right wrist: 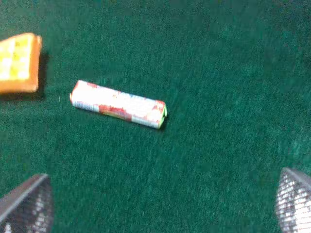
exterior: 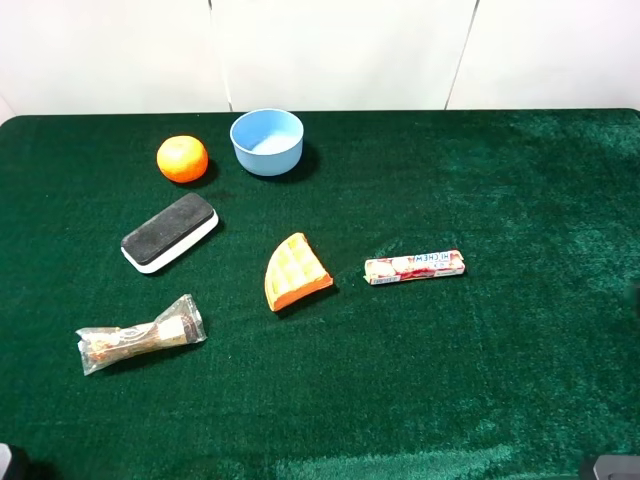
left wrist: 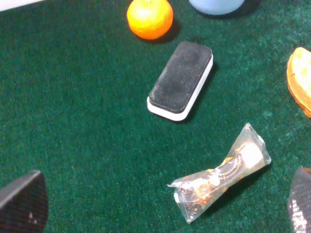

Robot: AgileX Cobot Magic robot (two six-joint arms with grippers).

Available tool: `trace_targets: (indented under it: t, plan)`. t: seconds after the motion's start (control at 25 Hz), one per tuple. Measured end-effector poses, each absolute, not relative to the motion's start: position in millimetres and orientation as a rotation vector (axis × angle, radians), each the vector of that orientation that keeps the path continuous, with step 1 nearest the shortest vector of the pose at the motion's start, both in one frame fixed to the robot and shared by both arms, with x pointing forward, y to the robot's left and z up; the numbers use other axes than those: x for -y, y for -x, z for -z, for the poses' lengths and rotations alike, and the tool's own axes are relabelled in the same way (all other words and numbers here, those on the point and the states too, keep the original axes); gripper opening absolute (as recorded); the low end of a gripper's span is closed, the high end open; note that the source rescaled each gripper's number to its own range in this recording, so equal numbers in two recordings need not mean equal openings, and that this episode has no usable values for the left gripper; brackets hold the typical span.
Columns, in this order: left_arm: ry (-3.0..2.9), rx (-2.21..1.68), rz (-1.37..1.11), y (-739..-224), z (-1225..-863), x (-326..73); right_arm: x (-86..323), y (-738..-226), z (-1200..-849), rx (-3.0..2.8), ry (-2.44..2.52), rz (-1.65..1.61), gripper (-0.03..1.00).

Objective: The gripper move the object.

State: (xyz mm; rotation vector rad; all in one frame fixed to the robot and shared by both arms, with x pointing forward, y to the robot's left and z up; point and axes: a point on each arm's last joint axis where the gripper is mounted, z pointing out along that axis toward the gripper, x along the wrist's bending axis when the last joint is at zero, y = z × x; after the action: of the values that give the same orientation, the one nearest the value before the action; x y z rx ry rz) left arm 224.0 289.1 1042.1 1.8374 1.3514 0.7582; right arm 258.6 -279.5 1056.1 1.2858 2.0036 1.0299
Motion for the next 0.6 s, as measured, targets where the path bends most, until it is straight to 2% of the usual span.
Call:
trace_targets:
  t: [0.24,0.6]
  plan:
    - [-1.837,-1.351,-0.758,-224,-1042,-289,285,-231,-1057,-1.849,-1.199,-1.138,1.0]
    - [-1.84,-1.355,-0.766,-224,-1042,-290,286,-230,-1057,-1.836,-1.21,-1.147,1.0]
